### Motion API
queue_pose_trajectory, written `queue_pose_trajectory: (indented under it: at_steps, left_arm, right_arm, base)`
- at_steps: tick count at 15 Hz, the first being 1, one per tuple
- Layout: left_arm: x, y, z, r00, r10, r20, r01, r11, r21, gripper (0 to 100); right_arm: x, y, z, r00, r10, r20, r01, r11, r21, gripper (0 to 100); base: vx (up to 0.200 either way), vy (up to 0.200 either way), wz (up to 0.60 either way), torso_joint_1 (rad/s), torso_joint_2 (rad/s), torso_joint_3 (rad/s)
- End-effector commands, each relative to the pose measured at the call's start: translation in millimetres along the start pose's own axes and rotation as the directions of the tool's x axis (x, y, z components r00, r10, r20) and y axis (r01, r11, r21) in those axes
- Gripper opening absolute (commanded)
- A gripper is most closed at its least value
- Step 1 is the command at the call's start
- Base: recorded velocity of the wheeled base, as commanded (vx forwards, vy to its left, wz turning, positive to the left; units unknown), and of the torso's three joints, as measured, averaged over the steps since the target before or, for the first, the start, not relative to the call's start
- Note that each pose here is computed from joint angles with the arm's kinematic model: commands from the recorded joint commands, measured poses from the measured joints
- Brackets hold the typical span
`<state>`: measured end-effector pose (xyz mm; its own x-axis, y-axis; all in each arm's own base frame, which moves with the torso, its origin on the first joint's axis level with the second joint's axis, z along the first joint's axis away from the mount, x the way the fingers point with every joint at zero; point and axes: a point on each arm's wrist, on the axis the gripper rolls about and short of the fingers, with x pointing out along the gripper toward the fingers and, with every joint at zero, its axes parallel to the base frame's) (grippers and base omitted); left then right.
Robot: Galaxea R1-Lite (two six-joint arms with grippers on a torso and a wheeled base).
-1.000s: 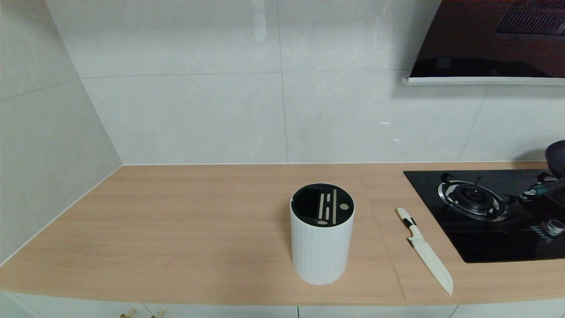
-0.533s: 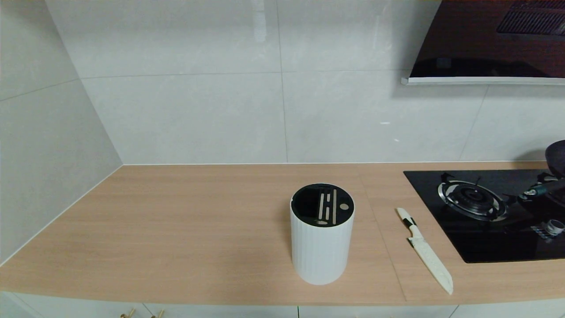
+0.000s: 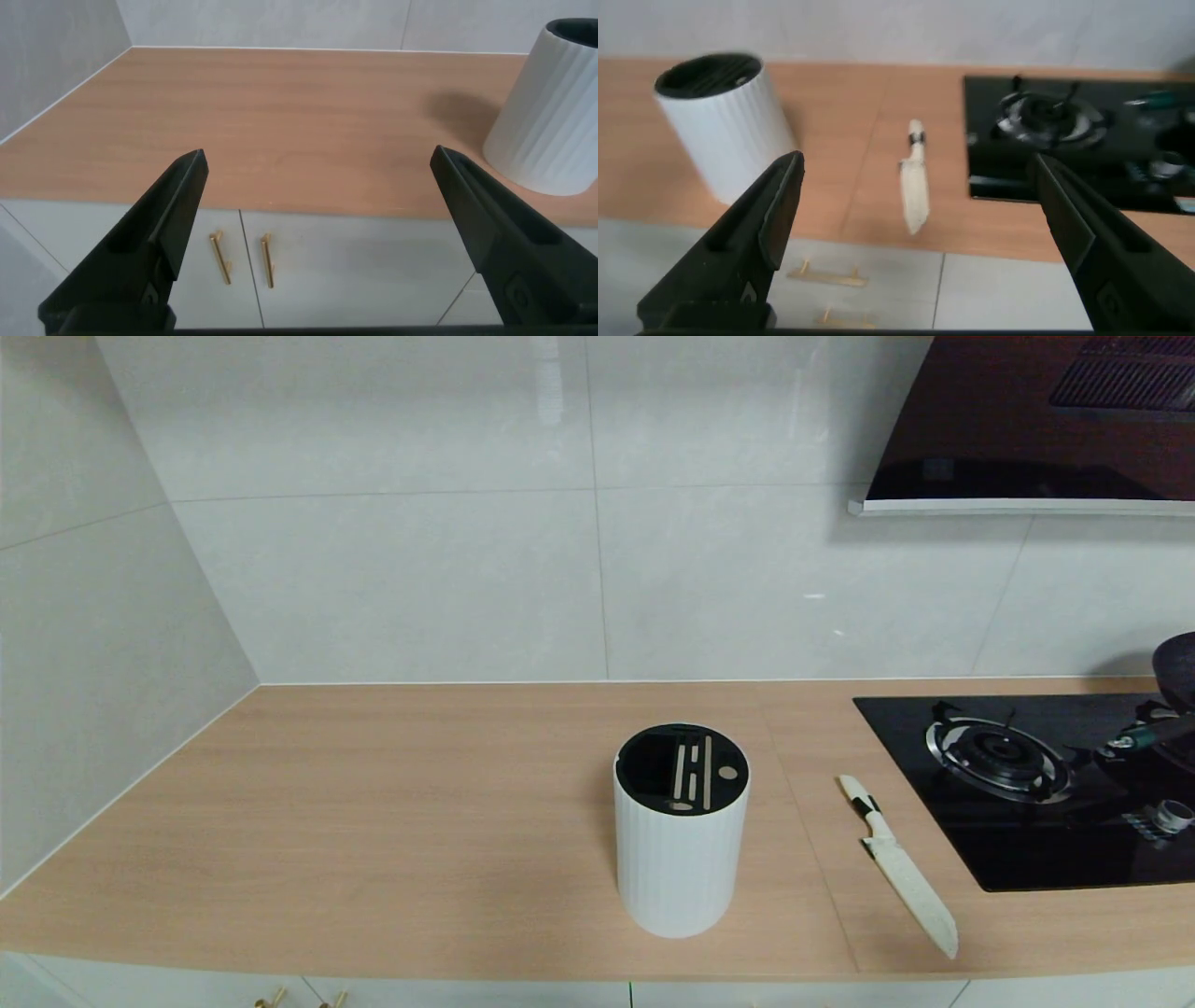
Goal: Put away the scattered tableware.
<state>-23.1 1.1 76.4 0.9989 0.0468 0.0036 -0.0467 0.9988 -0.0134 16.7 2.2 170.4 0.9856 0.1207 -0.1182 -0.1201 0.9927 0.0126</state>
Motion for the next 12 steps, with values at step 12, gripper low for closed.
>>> queue_pose_trajectory:
  at_steps: [12]
  left_arm:
    - [0, 0.0, 0.0, 1.0, 0.001, -0.001, -0.001, 1.0, -0.001, 100]
  right_arm:
    - [281, -6, -10, 0.825, 0.024, -0.565, -0.017, 1.0, 0.017, 100]
  base:
    - [0.0, 0.0, 0.0, 0.0, 0.0, 0.0]
